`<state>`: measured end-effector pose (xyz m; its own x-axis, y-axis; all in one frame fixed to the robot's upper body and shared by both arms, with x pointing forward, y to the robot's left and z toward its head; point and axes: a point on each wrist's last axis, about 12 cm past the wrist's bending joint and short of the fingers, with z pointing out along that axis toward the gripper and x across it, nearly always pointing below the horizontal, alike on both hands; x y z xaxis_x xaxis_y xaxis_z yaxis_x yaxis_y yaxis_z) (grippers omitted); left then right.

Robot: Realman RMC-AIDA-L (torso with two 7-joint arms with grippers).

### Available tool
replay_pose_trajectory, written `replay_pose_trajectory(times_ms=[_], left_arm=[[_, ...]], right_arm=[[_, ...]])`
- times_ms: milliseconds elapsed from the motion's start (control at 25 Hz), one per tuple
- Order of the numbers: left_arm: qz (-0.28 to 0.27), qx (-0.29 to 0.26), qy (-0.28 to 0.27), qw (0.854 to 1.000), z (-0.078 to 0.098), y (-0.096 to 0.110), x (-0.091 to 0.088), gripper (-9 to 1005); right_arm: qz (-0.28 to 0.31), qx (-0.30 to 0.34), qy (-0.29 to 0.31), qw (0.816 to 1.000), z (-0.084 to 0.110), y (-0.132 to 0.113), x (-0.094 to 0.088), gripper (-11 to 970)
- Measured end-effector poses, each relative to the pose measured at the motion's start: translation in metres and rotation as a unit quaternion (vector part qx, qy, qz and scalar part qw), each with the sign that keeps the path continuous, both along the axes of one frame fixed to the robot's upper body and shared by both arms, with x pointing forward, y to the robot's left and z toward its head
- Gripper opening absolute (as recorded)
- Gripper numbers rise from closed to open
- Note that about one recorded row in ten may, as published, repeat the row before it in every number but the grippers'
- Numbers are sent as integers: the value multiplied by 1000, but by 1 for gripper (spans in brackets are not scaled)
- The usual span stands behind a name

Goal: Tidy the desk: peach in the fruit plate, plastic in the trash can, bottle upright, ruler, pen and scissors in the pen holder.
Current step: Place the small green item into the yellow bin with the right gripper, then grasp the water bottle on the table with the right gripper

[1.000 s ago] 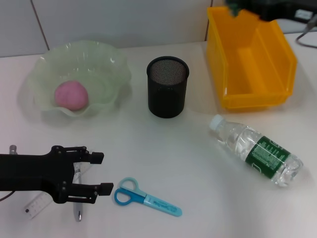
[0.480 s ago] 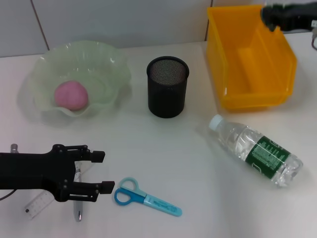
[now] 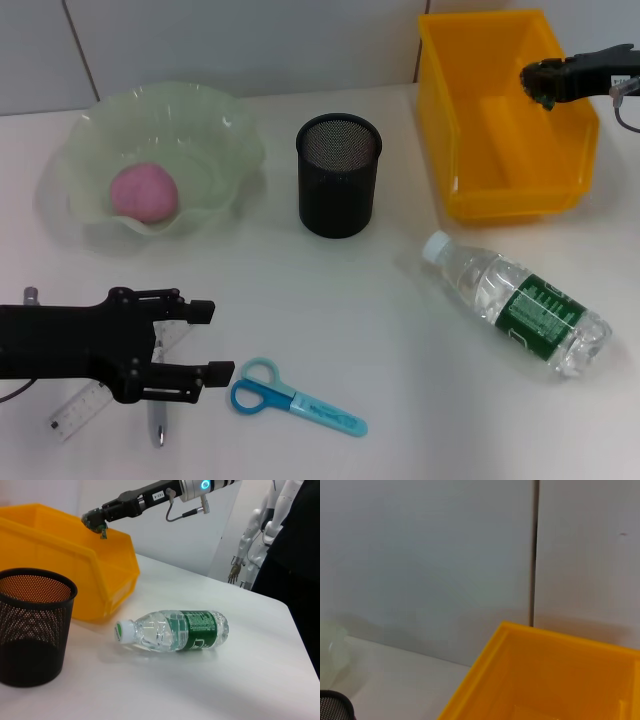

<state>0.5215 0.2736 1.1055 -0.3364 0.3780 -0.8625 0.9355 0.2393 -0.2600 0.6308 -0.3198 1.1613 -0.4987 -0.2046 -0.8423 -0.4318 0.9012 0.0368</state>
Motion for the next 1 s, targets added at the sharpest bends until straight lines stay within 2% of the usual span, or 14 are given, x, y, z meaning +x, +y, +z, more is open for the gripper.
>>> replay_pose_trajectory(times_ms=[400,640,800,1000], left_arm=[[0,0,0,1000,0,0,0,812],[0,1,-1,1000,0,1,0,813],[0,1,-1,1000,0,1,0,813],[-1,0,-1,1000,0,1,0,812]], right_arm=[[-1,6,4,1000,-4,3,1,385],[-1,8,3,1000,-4,3,1,616],[0,18,-2,1000,-2,4,1,712],[-1,74,-41,996,5,1,-3,812]])
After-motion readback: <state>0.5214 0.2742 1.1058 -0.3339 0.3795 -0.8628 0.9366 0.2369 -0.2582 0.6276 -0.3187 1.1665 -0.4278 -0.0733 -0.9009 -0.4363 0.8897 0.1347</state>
